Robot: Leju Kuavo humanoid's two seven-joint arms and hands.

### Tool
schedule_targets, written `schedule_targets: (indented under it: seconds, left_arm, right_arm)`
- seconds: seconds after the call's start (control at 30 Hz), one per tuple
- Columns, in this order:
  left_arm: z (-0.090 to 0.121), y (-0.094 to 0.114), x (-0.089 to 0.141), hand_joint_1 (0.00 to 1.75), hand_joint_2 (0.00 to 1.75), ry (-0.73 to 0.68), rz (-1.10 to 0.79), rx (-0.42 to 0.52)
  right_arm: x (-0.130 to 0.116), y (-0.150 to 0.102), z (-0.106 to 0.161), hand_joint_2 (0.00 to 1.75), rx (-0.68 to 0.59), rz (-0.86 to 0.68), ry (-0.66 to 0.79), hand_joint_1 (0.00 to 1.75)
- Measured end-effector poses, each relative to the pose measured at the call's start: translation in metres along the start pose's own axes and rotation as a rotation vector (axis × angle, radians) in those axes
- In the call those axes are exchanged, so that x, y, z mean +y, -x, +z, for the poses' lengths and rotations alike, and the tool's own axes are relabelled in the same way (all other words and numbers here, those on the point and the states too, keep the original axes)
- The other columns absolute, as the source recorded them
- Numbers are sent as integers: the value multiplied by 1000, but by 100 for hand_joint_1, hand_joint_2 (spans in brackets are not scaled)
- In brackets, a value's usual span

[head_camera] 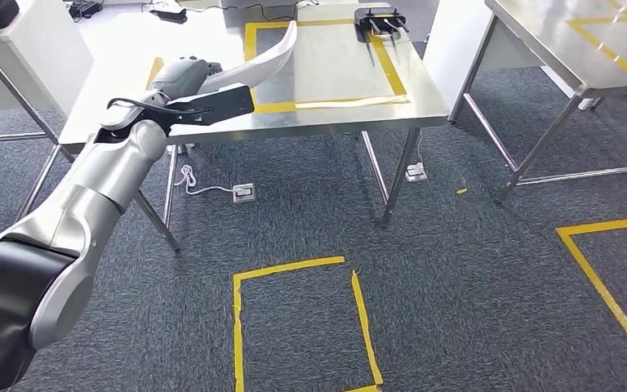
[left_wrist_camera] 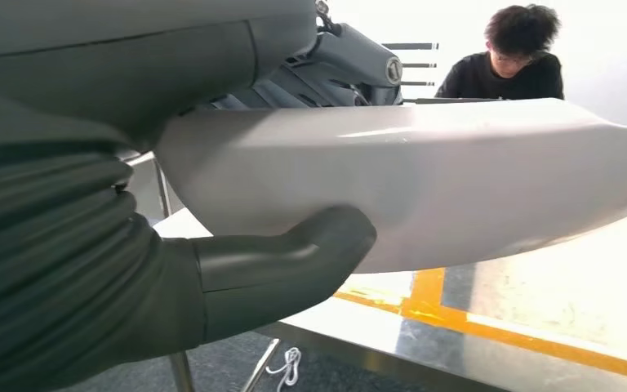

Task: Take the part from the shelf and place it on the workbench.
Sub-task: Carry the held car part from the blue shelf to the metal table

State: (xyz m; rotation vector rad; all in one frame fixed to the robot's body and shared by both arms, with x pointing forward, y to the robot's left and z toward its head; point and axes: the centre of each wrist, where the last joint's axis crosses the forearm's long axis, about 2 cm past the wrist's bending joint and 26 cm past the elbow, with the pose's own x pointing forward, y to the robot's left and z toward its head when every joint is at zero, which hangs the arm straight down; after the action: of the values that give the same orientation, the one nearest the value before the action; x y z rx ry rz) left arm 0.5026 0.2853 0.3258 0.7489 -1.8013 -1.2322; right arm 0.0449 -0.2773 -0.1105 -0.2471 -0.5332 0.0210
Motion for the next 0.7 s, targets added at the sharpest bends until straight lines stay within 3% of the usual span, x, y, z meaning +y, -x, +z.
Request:
schedule_targets:
  seconds: [0.7]
  left_arm:
    - [0,0,-3,157,175,20,8,10]
  right_arm:
    - [1,2,1,175,13,-7,3,0]
